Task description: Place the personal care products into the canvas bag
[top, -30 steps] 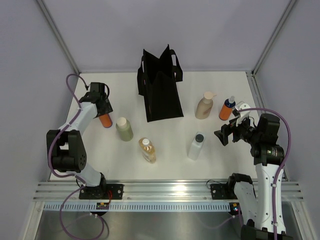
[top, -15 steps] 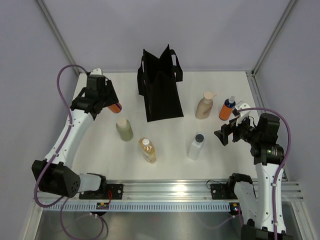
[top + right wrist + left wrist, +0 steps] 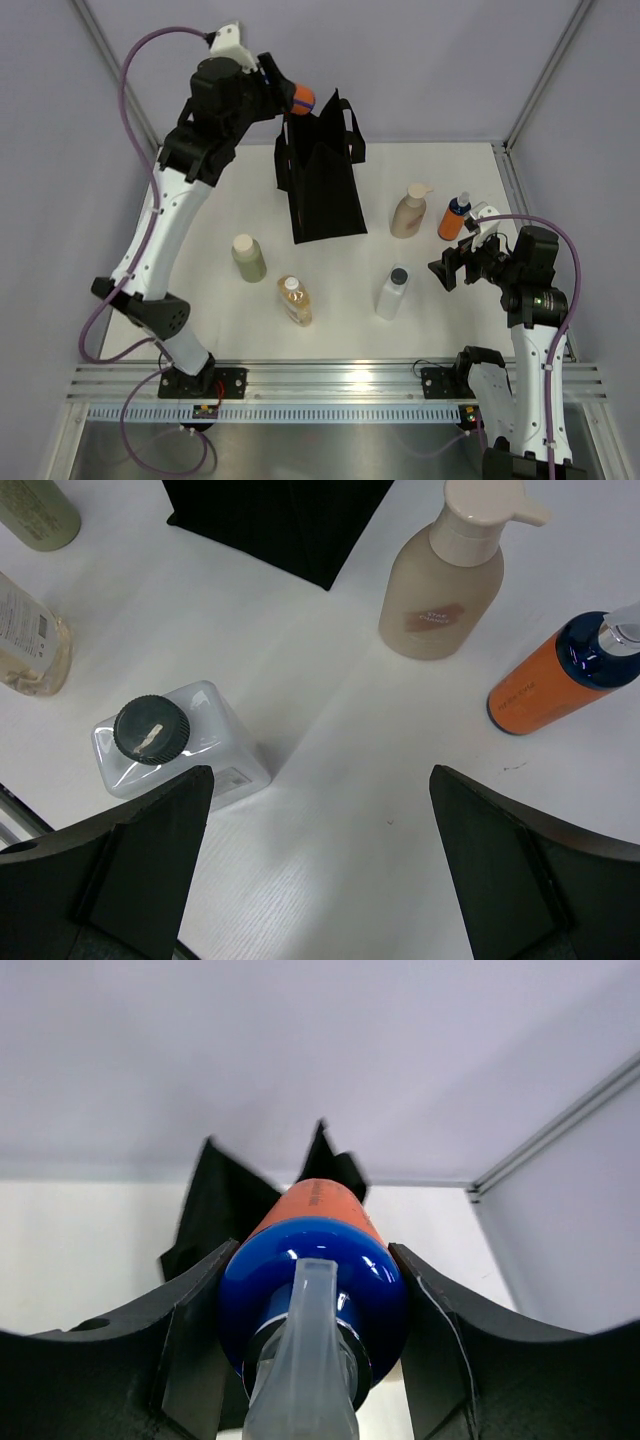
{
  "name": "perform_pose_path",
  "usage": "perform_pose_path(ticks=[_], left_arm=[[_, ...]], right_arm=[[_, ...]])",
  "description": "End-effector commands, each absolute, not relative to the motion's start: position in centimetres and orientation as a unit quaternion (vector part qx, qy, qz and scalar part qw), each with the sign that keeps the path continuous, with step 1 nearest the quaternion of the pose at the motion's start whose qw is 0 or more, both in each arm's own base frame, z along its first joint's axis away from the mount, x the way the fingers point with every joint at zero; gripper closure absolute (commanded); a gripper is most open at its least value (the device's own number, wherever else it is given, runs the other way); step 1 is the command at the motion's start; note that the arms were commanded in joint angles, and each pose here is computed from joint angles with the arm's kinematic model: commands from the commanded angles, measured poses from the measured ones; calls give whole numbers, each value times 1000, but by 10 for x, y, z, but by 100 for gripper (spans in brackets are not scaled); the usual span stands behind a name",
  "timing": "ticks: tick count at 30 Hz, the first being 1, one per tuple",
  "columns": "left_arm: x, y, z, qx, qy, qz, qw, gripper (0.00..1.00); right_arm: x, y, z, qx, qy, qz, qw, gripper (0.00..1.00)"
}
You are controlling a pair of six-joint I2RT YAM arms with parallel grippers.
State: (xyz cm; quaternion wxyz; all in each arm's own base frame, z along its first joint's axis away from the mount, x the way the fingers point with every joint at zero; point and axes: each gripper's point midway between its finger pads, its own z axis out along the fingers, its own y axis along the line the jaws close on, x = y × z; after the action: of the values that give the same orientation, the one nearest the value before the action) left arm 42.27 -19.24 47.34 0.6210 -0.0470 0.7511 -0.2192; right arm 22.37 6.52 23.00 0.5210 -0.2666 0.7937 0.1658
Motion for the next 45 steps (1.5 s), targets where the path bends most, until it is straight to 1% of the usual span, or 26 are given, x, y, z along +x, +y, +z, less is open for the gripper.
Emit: perform_pose_path(ticks=[1, 2, 5, 12, 16, 19, 21, 23, 28, 31, 32, 33, 36, 37, 39, 42, 45], left_arm=[[433, -227, 525, -22, 694, -263, 670, 100], [443, -238, 514, -16, 700, -258, 665, 100], [458, -243, 493, -13, 711, -219, 669, 100], [475, -250, 454, 4, 736, -177, 654, 100], [468, -257, 433, 34, 754, -178, 632, 100], [457, -268, 409, 74, 770, -196, 603, 100], [445, -282, 399, 114, 770, -230, 584, 100], [439, -287, 381, 134, 781, -230, 565, 100], [446, -289, 350, 167, 799, -200, 542, 100], [452, -303, 335, 202, 798, -204, 529, 100], [455, -306, 339, 210, 794, -208, 532, 100], [462, -312, 324, 220, 799, -203, 522, 99], [472, -325, 307, 250, 799, -203, 509, 95], [474, -326, 304, 255, 798, -202, 508, 90], [478, -331, 299, 260, 796, -205, 507, 88], [482, -333, 303, 259, 789, -207, 517, 86], [479, -335, 320, 262, 774, -221, 532, 82]], right_arm=[[225, 66, 231, -272, 790, 165, 524, 1], [225, 66, 231, -272, 790, 165, 524, 0], [225, 66, 231, -272, 790, 165, 524, 1], [225, 66, 230, -272, 790, 166, 523, 1], [225, 66, 230, -272, 791, 164, 523, 1], [226, 65, 229, -271, 792, 164, 523, 1], [226, 65, 229, -271, 792, 165, 522, 0], [227, 65, 229, -270, 792, 164, 522, 1], [228, 64, 227, -268, 795, 162, 519, 1], [228, 64, 226, -267, 796, 163, 517, 0], [229, 63, 226, -266, 797, 164, 516, 0], [229, 63, 225, -266, 798, 164, 515, 0], [229, 63, 225, -266, 799, 165, 514, 1], [230, 63, 225, -265, 799, 164, 514, 0], [230, 63, 224, -264, 800, 164, 513, 0], [231, 62, 222, -264, 802, 165, 511, 0], [231, 62, 222, -263, 803, 166, 509, 0]])
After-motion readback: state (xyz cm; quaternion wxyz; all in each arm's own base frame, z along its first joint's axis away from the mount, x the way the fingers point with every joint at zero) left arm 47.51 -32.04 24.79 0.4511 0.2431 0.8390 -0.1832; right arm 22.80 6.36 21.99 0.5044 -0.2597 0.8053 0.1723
